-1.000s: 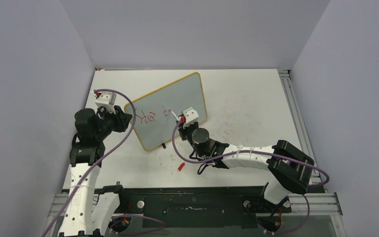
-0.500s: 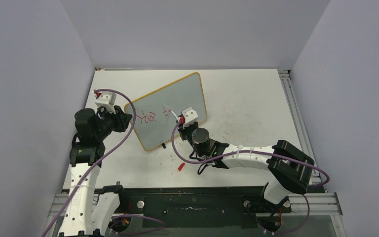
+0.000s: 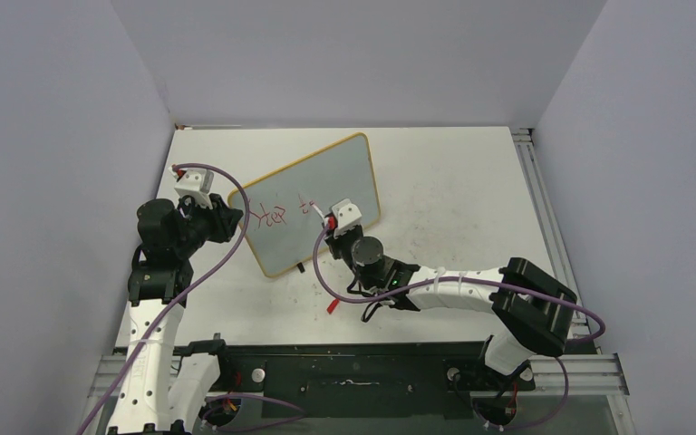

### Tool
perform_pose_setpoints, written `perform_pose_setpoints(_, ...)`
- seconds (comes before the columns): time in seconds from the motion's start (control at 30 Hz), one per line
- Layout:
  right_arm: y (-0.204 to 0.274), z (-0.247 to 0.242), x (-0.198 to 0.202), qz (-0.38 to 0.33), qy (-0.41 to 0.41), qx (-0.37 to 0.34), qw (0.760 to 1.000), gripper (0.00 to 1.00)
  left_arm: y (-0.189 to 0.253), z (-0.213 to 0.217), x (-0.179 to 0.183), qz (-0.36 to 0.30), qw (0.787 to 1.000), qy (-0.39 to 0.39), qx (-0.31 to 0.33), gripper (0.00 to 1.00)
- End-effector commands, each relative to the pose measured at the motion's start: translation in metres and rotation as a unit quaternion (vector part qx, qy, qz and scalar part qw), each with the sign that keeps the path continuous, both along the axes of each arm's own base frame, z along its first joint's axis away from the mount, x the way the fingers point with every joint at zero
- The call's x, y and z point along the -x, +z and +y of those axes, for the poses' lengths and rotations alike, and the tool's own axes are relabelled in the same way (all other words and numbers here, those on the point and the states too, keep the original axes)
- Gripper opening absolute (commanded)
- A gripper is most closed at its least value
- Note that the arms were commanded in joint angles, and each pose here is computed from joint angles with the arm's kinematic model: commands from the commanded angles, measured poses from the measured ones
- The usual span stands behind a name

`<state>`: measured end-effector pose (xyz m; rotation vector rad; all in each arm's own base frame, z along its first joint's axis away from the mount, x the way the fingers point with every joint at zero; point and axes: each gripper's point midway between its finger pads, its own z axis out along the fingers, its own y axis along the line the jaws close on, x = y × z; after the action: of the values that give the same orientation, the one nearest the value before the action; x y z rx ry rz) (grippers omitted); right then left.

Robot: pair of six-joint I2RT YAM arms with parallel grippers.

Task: Write a sentence on the whiteboard

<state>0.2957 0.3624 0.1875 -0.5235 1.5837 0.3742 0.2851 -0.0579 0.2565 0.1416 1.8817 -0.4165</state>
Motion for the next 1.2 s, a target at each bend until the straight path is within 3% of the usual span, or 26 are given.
perform_pose_setpoints(0.0, 0.047, 0.004, 0.001, -0.036, -0.002, -0.050, 0.998, 0.05, 0.010, -0.002, 0.000, -0.019, 1.000, -0.007, -0.001, 0.23)
perform_pose_setpoints(1.17, 0.051, 0.004, -0.016, -0.048, -0.015, -0.048, 0.998, 0.05, 0.010, -0.002, 0.000, -0.018, 1.000, -0.007, -0.001, 0.23)
